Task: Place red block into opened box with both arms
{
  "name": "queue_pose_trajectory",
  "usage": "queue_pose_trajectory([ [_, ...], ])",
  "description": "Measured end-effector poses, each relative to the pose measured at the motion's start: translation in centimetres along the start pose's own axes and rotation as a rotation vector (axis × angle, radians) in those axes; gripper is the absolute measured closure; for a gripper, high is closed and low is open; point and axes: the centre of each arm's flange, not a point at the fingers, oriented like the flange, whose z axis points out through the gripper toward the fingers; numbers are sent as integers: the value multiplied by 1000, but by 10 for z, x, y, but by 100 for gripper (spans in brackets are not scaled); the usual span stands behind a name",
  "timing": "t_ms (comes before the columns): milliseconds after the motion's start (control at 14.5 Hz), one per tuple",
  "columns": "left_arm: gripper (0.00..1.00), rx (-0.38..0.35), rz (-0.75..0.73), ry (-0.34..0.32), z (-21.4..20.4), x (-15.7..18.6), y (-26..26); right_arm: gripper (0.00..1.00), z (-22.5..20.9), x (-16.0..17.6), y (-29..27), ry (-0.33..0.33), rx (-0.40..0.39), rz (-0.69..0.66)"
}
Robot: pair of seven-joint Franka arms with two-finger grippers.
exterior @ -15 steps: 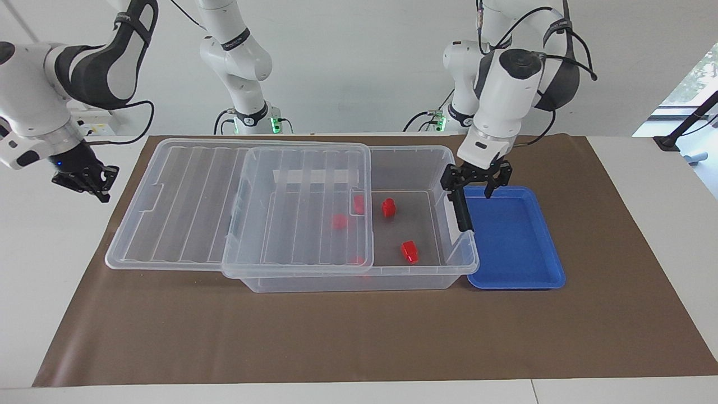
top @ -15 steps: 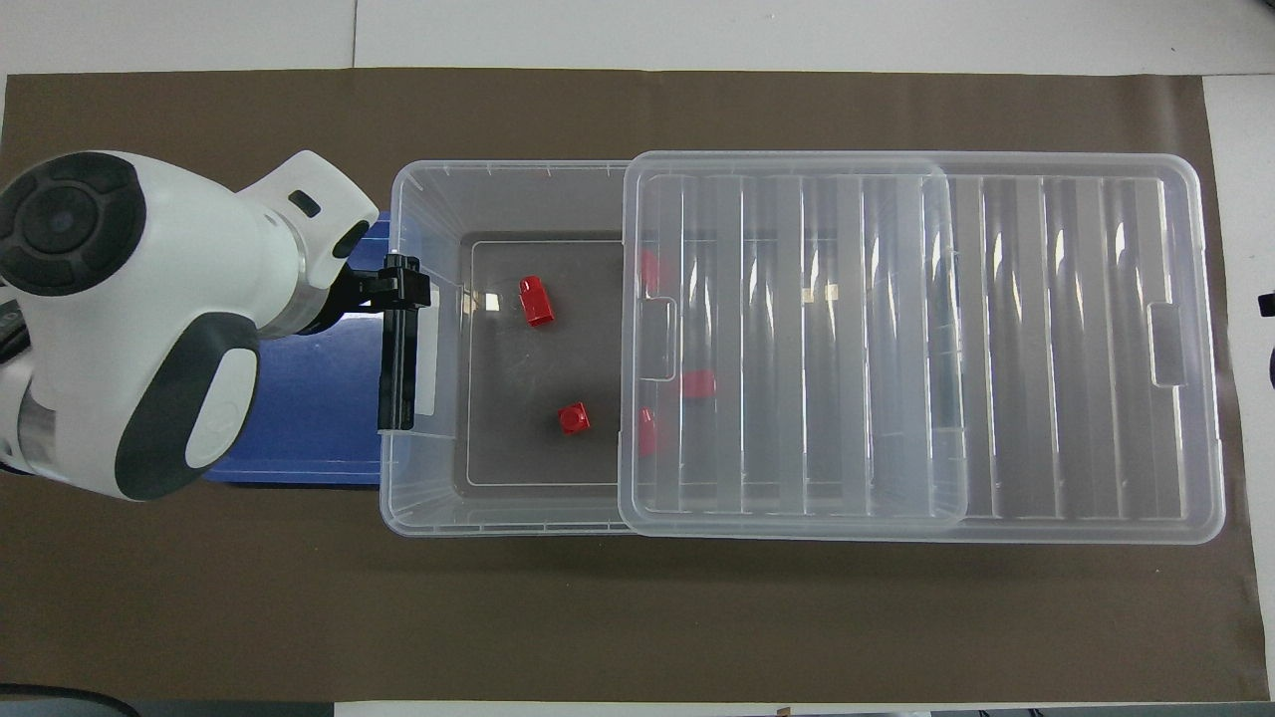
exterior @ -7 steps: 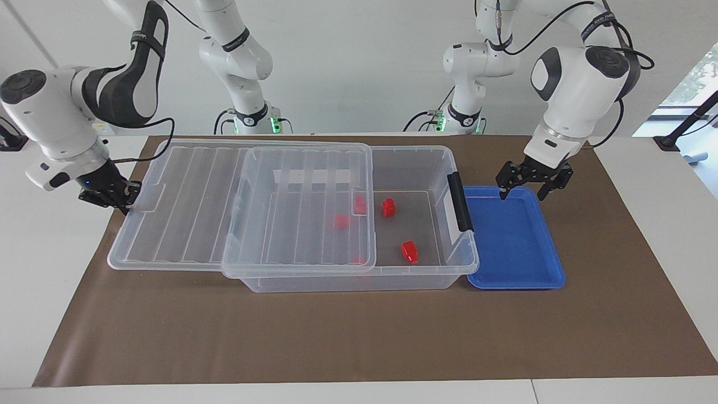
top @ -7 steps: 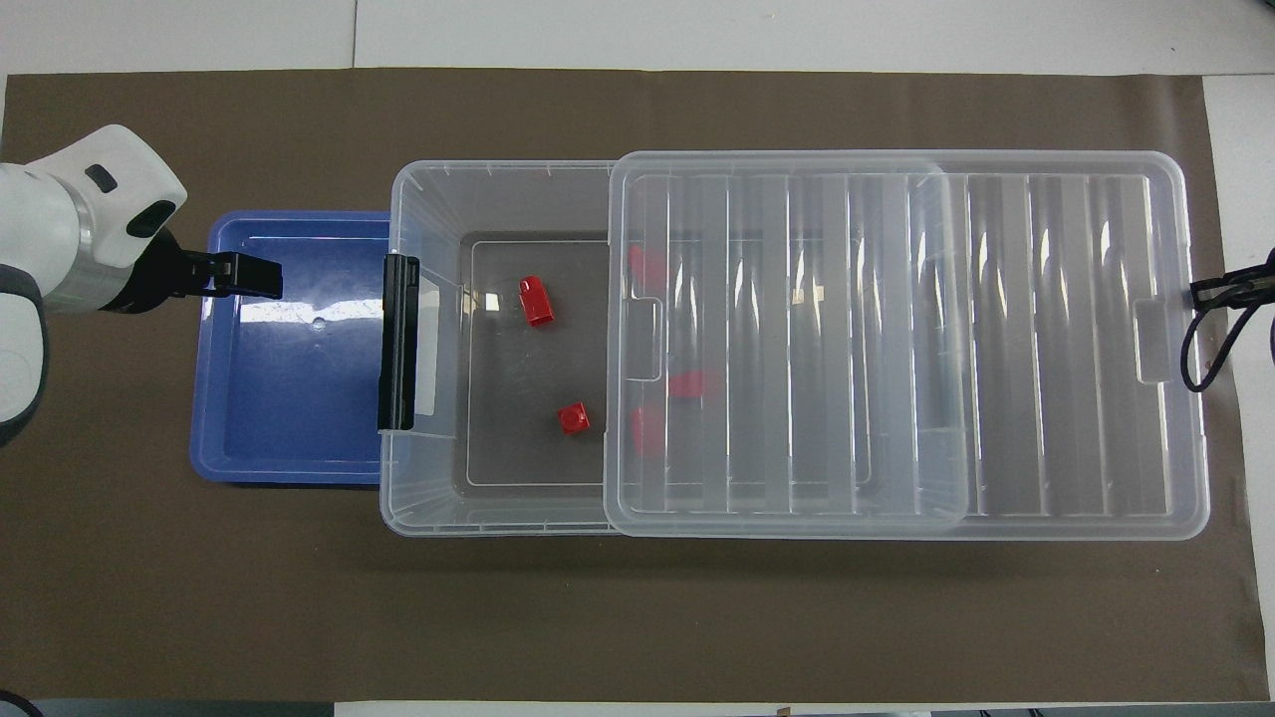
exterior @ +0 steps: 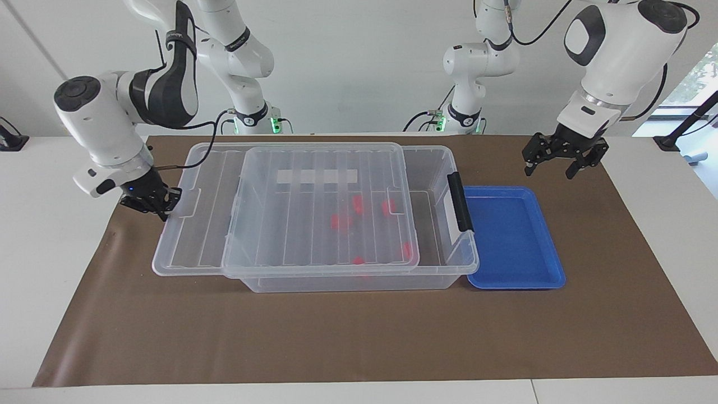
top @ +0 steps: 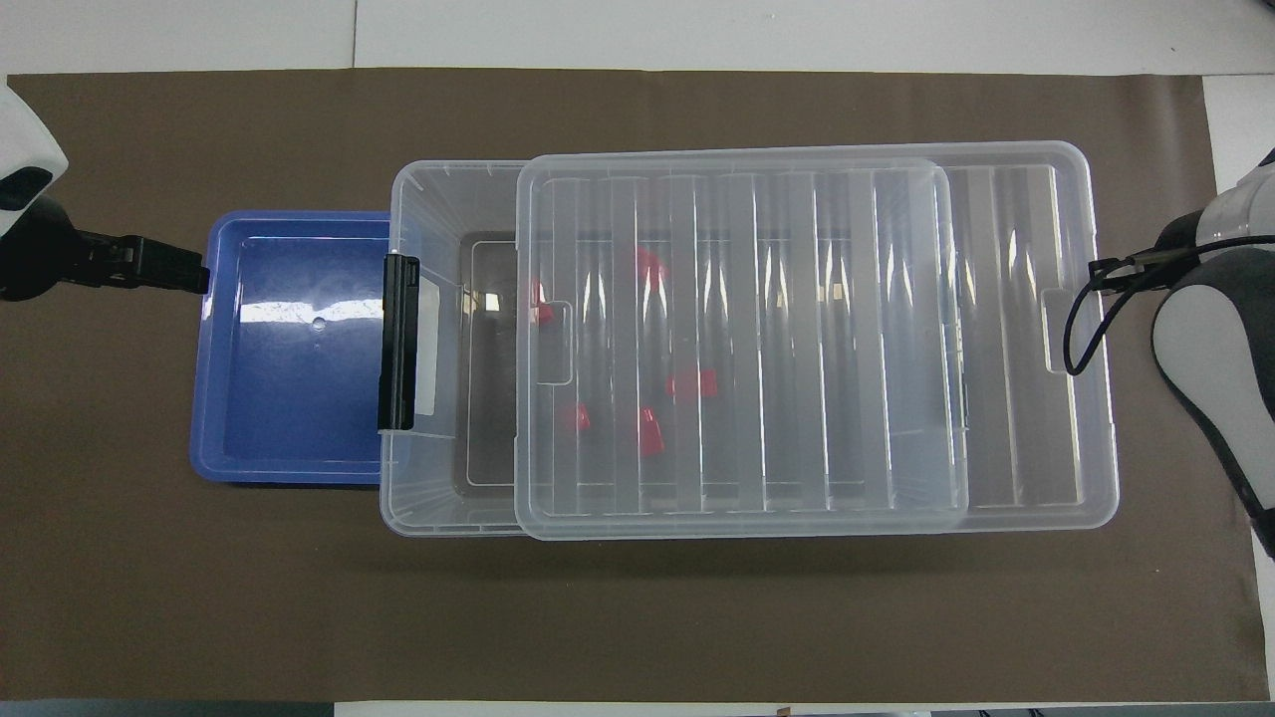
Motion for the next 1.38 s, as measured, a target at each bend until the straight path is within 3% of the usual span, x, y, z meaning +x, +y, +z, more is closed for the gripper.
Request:
queue_pose_trajectory([
  [550, 0, -7, 10, -93, -14, -8, 2, 99, -3, 7, -71, 2, 5, 61],
  [1376, 0, 13, 44, -120, -6, -10, 0, 99, -5, 6, -108, 0, 5, 81],
])
